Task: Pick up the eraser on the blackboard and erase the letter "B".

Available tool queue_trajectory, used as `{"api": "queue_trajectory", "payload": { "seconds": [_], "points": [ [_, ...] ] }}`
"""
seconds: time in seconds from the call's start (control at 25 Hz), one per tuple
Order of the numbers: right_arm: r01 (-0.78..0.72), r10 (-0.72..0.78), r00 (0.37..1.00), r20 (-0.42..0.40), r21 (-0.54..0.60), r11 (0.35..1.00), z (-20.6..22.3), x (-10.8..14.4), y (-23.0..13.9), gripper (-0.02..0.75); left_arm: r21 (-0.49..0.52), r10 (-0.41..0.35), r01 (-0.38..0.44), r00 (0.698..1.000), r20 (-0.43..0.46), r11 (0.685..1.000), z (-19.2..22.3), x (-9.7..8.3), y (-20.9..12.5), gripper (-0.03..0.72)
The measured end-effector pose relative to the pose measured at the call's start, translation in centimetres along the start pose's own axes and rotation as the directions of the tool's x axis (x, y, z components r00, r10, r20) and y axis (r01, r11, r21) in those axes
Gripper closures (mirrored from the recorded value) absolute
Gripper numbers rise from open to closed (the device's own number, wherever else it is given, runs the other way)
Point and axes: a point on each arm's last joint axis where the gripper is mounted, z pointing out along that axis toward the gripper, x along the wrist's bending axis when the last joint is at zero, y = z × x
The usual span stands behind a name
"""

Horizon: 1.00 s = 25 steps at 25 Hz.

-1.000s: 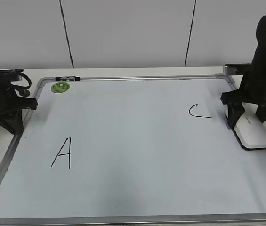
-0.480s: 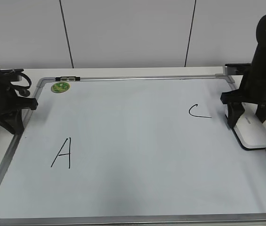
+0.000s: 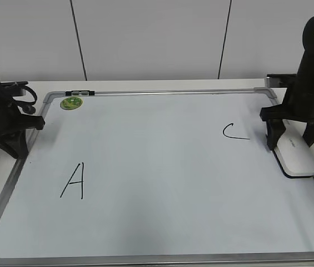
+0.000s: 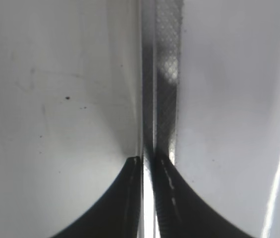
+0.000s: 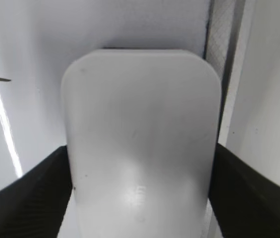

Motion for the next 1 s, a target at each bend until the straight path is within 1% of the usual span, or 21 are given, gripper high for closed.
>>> {"api": "queue_trajectory", "payload": {
  "seconds": [0.16,0.24,0.28,0.4,0.52,0.6,0.68,0.76,0.92,1.0],
  "points": [
    [-0.003,0.003,1.000,0.000,-0.013,1.000,-0.3,0.0,0.2,0.108,-0.002,-0.001,0.001,1.000,0.002,1.000,-0.1,0.0,0.1,0.600],
    [-0.005,0.005,1.000,0.001,-0.035,0.999,-0.9,0.0,0.5,0.107,-0.010,0.000,0.000,1.000,0.003,1.000,-0.3,-0.1,0.3,0.579],
    [-0.004,0.004,1.000,0.003,-0.048,0.999,-1.2,0.0,0.7,0.107,-0.011,0.001,-0.001,1.000,0.004,1.000,-0.6,-0.1,0.4,0.556],
    [-0.006,0.006,1.000,0.003,-0.079,0.997,-2.0,0.0,1.2,0.107,-0.062,0.011,-0.011,1.000,0.004,0.998,-2.7,-0.3,1.3,0.454],
    [-0.015,0.015,1.000,0.005,-0.109,0.994,-3.1,0.0,1.2,0.107,-0.117,0.025,-0.025,1.000,0.000,0.993,-5.6,-0.6,2.0,0.328],
    [-0.017,0.017,1.000,0.004,-0.125,0.992,-3.8,0.1,1.1,0.108,-0.141,0.028,-0.027,1.000,-0.001,0.990,-7.1,-0.7,2.0,0.244],
    [-0.026,0.028,1.000,0.005,-0.144,0.989,-4.7,0.1,0.8,0.110,-0.146,0.013,-0.013,1.000,0.002,0.989,-8.2,-0.7,1.7,0.188],
    [-0.036,0.037,0.999,0.003,-0.162,0.986,-5.6,0.1,0.6,0.118,-0.118,0.005,-0.005,1.000,0.002,0.993,-8.8,-0.8,1.2,0.160],
    [-0.046,0.047,0.999,0.001,-0.200,0.979,-7.3,0.2,0.1,0.155,-0.032,0.003,-0.003,1.000,-0.011,0.999,-8.8,-0.6,0.4,0.148],
    [-0.047,0.048,0.999,0.000,-0.215,0.975,-8.1,0.2,-0.3,0.164,-0.028,-0.006,0.005,1.000,-0.017,1.000,-9.3,-0.6,0.2,0.148]
  ]
}}
